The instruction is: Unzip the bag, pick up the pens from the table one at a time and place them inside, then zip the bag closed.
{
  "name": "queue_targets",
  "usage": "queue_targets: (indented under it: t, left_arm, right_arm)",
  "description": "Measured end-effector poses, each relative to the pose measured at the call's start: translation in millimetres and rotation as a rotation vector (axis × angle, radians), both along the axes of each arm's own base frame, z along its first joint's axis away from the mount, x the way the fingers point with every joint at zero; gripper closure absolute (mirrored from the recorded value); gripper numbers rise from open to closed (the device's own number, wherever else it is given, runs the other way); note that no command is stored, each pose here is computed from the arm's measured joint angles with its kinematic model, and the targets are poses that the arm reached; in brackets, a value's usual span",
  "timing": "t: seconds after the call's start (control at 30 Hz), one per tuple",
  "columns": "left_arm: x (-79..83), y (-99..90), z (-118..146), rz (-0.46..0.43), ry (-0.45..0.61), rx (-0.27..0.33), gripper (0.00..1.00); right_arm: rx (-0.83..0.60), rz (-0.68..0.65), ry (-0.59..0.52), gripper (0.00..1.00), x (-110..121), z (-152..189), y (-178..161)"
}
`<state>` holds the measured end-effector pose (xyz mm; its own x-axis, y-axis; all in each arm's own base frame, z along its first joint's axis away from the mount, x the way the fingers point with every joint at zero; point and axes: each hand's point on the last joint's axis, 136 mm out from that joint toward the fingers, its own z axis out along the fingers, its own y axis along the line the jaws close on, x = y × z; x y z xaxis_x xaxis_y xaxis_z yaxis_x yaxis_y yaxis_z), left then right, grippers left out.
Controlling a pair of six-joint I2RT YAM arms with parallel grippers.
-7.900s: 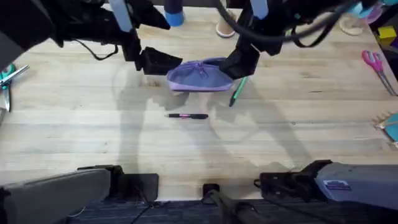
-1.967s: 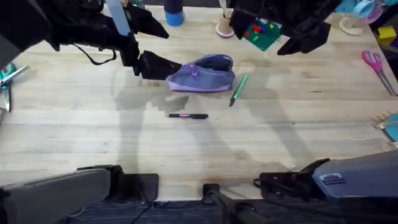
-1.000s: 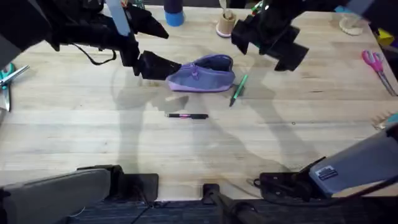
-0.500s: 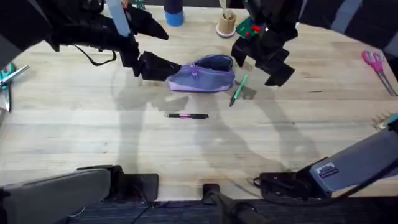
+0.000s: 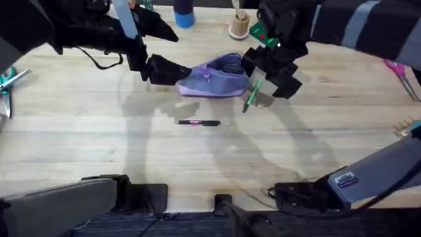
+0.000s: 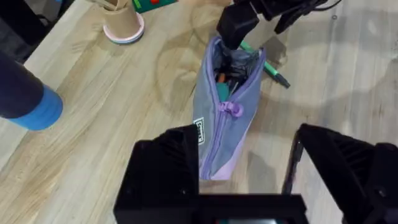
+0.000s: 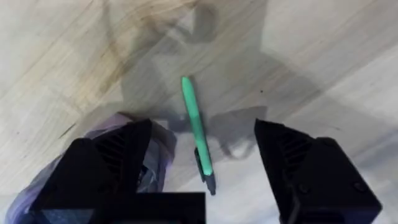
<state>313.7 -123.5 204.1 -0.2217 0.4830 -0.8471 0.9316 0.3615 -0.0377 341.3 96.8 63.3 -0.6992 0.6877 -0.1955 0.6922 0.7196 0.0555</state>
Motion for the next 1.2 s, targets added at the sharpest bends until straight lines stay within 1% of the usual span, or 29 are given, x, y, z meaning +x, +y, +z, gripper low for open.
queue_targets:
  t: [0.13, 0.2, 0.3, 0.63, 0.77, 0.83, 0.87, 0.9, 1.07, 1.13, 1.2]
  left_arm:
    - [0.0, 0.0, 0.0, 0.0, 0.0, 0.0, 0.008]
    - [0.0, 0.0, 0.0, 0.0, 0.0, 0.0, 0.007]
    - [0.0, 0.0, 0.0, 0.0, 0.0, 0.0, 0.008]
    - [0.1, 0.0, 0.0, 0.0, 0.0, 0.0, 0.009]
    - [0.0, 0.0, 0.1, 0.0, 0.0, 0.0, 0.008]
    - [0.0, 0.0, 0.0, 0.0, 0.0, 0.0, 0.008]
    - [0.1, 0.0, 0.1, 0.0, -0.001, 0.0, 0.008]
    - [0.0, 0.0, 0.0, 0.0, 0.0, 0.0, 0.008]
    - [0.1, 0.0, 0.1, 0.0, -0.001, 0.0, 0.008]
    - [0.0, 0.0, 0.0, 0.0, 0.0, 0.0, 0.008]
    - [0.0, 0.0, 0.0, 0.0, 0.0, 0.0, 0.008]
  right_arm:
    - [-0.001, 0.0, 0.002, 0.011, -2.7, -8.2, -1.2]
    - [-0.007, -0.005, 0.02, 0.037, -7.4, -10.3, -3.7]
    - [-0.016, -0.024, 0.051, 0.039, -15.5, -12.4, -7.3]
    - [-0.019, -0.047, 0.053, 0.01, -16.9, -13.2, -8.7]
    - [-0.041, -0.069, 0.111, 0.013, -28.2, -20.5, -12.9]
    - [-0.044, -0.078, 0.121, 0.018, -28.4, -23.9, -13.4]
    - [-0.043, -0.081, 0.121, 0.045, -28.3, -23.9, -13.3]
    - [-0.041, -0.081, 0.119, 0.096, -27.5, -24.4, -12.8]
    - [-0.021, -0.094, 0.099, 0.452, -20.8, -25.8, -8.3]
    - [-0.02, -0.097, 0.095, 0.545, -19.8, -25.9, -8.3]
    - [-0.023, -0.1, 0.094, 0.661, -19.6, -26.0, -8.9]
